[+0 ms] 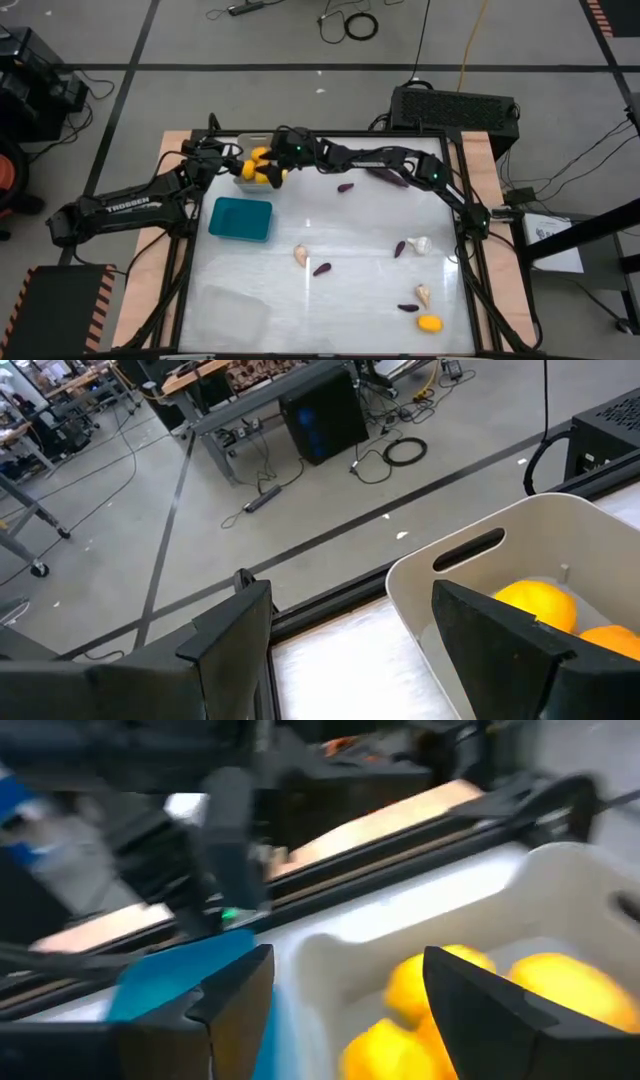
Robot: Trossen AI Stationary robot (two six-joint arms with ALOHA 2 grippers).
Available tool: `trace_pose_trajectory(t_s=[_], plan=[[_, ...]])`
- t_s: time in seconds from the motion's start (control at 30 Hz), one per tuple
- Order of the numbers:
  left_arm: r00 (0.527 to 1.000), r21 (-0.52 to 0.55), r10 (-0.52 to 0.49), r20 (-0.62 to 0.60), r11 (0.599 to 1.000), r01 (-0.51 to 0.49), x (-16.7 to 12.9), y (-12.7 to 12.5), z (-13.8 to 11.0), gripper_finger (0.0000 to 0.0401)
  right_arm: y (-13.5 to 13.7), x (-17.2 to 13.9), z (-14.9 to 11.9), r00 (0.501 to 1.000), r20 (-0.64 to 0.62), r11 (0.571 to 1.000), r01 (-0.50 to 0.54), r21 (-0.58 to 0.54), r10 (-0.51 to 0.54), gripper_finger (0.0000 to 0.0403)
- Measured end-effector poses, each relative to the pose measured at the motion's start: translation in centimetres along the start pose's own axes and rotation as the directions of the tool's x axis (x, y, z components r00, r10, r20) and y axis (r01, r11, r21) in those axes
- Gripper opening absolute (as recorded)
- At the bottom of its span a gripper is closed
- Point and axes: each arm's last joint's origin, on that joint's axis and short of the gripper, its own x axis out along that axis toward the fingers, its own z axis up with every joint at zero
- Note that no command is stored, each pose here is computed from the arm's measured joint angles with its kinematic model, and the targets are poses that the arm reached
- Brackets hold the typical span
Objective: Sort produce into baskets
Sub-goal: Put the yellow lemon into the gray bin
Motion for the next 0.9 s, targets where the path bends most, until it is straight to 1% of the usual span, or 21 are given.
trace_pose_trajectory(t_s=[0.1, 0.2, 0.37, 0.5, 0.57, 0.67, 0.8, 0.9], plan=[[1.0, -0.004, -0.002, 0.003, 1.0, 0.002, 0.0, 0.0, 0.0, 0.0283, 0.6, -0.5, 0.5, 0.996, -0.047, 0.997, -0.075, 0.035, 0.076, 0.0246], [0.999, -0.01, -0.041, 0.008, 0.999, 0.041, 0.0, -0.1, 0.1, 0.0283, 1.2, -1.5, 1.1, 0.989, -0.118, 0.995, -0.083, 0.048, 0.088, 0.0246], [0.984, -0.03, -0.176, 0.03, 0.984, 0.177, -0.1, -0.5, 0.4, 0.0283, 3.2, -3.8, 2.2, 0.959, -0.276, 0.998, -0.057, 0.032, 0.064, 0.0246], [0.957, -0.041, -0.285, 0.059, 0.957, 0.288, -0.2, -0.9, 0.7, 0.0283, 5.7, -6.1, 2.5, 0.904, -0.424, 0.999, -0.042, 0.035, 0.053, 0.0246], [0.941, -0.044, -0.331, 0.071, 0.941, 0.335, -0.2, -1.0, 0.8, 0.0283, 7.1, -7.3, 2.2, 0.86, -0.51, 0.999, -0.006, 0.038, 0.025, 0.0246], [0.921, -0.047, -0.381, 0.083, 0.921, 0.386, -0.3, -1.1, 1.0, 0.0283, 9.5, -8.9, 1.2, 0.766, -0.643, 0.998, 0.058, 0.03, -0.025, 0.0247], [0.908, -0.045, -0.41, 0.088, 0.909, 0.415, -0.3, -1.2, 1.0, 0.0283, 12.9, -10.7, -0.7, 0.613, -0.786, 0.991, 0.136, -0.002, -0.086, 0.0247], [0.9, -0.049, -0.425, 0.095, 0.901, 0.431, -0.4, -1.3, 1.1, 0.0283, 15.4, -11.6, -2.4, 0.496, -0.864, 0.984, 0.177, 0.006, -0.084, 0.0247]])
